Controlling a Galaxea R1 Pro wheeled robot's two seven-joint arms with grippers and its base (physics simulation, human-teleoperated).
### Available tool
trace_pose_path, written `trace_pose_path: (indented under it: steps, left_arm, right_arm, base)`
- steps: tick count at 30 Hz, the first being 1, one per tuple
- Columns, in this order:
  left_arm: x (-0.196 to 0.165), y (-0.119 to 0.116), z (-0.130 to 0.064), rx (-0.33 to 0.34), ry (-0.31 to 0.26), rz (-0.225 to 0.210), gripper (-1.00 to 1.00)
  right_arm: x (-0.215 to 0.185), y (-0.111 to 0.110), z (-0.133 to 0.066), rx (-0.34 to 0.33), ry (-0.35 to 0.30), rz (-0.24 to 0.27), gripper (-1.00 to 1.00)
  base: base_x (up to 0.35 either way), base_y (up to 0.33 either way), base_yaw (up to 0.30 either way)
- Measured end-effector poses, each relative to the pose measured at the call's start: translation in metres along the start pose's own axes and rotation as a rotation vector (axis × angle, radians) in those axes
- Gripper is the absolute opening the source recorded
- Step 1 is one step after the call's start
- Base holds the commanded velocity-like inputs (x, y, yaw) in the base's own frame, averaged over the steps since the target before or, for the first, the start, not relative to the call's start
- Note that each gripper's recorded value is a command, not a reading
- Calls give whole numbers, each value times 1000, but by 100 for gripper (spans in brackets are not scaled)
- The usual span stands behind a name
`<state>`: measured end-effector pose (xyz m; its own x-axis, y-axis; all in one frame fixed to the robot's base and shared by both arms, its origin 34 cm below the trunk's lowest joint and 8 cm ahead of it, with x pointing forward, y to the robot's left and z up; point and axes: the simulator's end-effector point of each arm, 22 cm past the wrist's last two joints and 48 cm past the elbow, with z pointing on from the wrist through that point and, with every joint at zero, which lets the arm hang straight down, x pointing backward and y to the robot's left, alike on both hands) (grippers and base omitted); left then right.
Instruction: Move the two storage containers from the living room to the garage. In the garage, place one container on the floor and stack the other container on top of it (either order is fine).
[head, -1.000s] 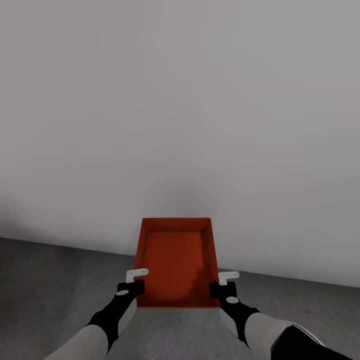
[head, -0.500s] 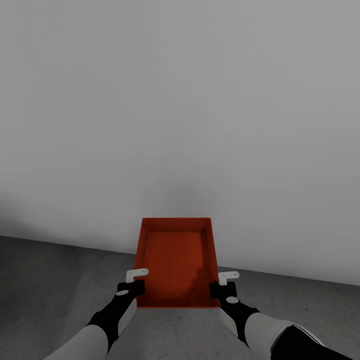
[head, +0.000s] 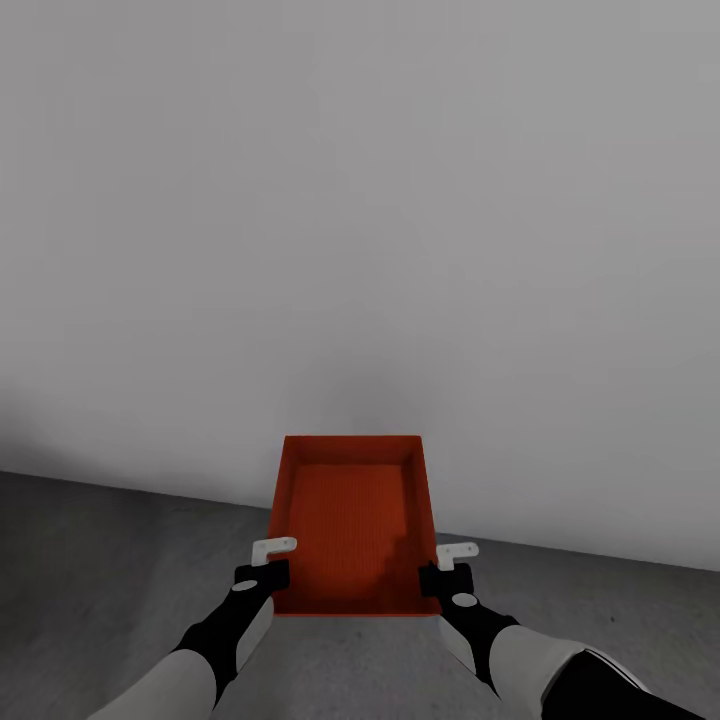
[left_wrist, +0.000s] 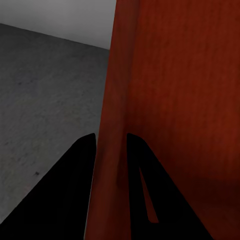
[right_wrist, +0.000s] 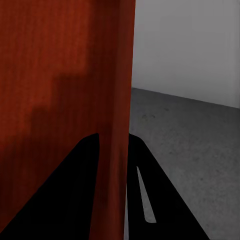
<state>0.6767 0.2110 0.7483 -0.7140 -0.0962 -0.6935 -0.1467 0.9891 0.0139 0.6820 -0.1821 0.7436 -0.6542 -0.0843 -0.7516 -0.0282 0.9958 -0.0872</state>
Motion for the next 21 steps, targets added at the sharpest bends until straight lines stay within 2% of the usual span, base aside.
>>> trace_pose_path:
  steps: [4, 14, 21]
  left_arm:
    - [0, 0, 0, 0, 0, 0, -100]
    - [0, 0, 0, 0, 0, 0, -100]
    - [0, 0, 0, 0, 0, 0, -100]
  right_arm:
    - [0, 0, 0, 0, 0, 0, -100]
    - [0, 0, 0, 0, 0, -1, -100]
    - [0, 0, 0, 0, 0, 0, -100]
  base:
    - [0, 0, -127]
    - [0, 0, -268]
    - [0, 0, -64]
